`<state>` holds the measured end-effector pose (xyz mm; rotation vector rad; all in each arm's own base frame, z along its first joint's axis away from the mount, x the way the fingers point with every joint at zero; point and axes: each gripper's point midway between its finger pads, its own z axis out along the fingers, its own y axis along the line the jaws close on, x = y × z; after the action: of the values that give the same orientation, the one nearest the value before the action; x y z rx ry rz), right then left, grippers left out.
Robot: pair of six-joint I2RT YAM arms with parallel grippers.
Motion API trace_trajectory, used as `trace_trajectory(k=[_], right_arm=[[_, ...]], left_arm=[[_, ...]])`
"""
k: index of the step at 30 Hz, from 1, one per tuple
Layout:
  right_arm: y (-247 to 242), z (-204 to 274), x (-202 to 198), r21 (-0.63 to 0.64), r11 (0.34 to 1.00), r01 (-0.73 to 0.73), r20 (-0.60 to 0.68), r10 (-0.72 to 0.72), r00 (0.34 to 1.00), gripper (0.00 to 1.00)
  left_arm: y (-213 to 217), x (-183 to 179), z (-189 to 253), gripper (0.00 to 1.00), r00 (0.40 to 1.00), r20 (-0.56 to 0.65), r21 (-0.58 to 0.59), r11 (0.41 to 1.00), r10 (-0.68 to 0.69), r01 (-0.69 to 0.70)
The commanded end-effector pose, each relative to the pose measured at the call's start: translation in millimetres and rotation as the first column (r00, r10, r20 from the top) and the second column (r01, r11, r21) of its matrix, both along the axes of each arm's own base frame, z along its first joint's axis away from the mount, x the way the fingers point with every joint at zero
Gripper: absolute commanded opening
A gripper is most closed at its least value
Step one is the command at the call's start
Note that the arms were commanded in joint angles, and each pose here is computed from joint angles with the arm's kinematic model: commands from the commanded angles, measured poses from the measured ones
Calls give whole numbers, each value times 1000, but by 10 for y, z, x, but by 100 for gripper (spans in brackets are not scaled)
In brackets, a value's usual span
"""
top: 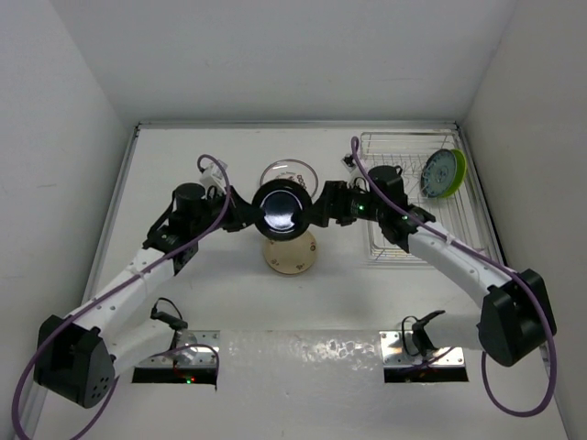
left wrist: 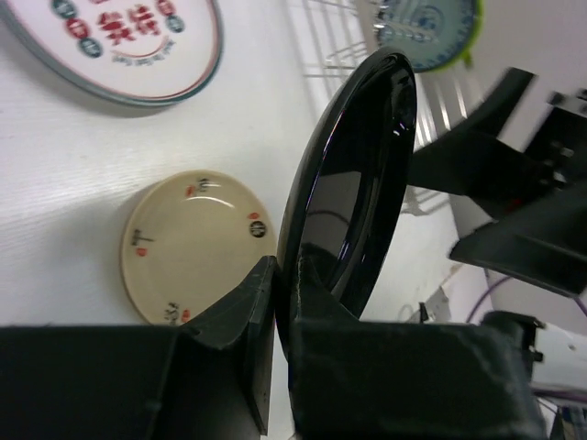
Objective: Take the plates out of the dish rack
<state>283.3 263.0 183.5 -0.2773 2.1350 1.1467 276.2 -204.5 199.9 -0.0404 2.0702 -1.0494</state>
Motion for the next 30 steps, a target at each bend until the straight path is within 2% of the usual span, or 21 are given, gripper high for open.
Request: trace_trajectory(k=[1, 2, 5, 10, 13, 14, 18, 19, 21, 22, 24, 25, 26, 27, 28, 30], right_arm=[[-186, 31, 60, -101, 992, 76, 76, -69, 995, 99], [-350, -28, 94, -174, 974, 143, 99, -127, 987, 99], [-664, -125, 134, -287, 921, 264, 146, -231, 962, 99], [-912, -122, 60, -357, 877, 322, 198, -266, 944, 99], [-1038, -153, 30, -415, 846, 335, 213, -268, 940, 99], [-1094, -176, 26, -436, 830, 349, 216, -280, 935, 99], [-1218, -183, 13, -476, 796, 373, 238, -292, 926, 99], [-1245, -185, 11, -486, 788, 377, 239, -295, 925, 99], [-1317, -173, 34, -506, 764, 400, 253, -312, 916, 99], [-1365, -195, 30, -527, 747, 404, 249, -319, 914, 99], [-1447, -144, 73, -549, 715, 432, 264, -342, 902, 99], [-1553, -119, 113, -578, 674, 460, 276, -368, 888, 99], [-1619, -105, 135, -596, 649, 473, 282, -382, 880, 99], [-1766, -79, 169, -628, 596, 501, 306, -403, 863, 99], [-1822, -8, 244, -637, 570, 519, 322, -416, 851, 99], [-2044, 48, 333, -668, 511, 542, 335, -444, 831, 99]], left_arm=[[70, 116, -77, 0, 998, 15, 20, 998, 66, -67], [76, 102, -174, 0, 998, -4, 34, 997, 66, -66], [68, 98, -417, 0, 996, -56, 73, 995, 65, -61], [4, 76, -764, 0, 989, -134, 121, 992, 61, -44], [-23, 47, -872, 15, 987, -149, 140, 989, 60, -39], [-34, 47, -879, 23, 988, -145, 140, 989, 58, -38], [-69, 33, -937, 42, 987, -156, 152, 988, 44, -20], [-102, 14, -942, 51, 987, -157, 154, 988, 31, -7], [-139, 5, -947, 62, 987, -161, 170, 985, 25, 2], [-192, -35, -954, 71, 987, -161, 183, 983, 11, 19], [-169, -55, -991, 77, 983, -177, 247, 969, 45, 0], [-151, -114, -1048, 86, 980, -190, 299, 954, 66, -6], [-174, -94, -970, 90, 981, -177, 310, 951, 73, -15], [-203, -133, -942, 98, 983, -171, 328, 945, 70, -10], [-127, -148, -959, 99, 979, -173, 372, 928, 105, -34], [-112, -125, -738, 100, 985, -117, 388, 919, 125, -70]])
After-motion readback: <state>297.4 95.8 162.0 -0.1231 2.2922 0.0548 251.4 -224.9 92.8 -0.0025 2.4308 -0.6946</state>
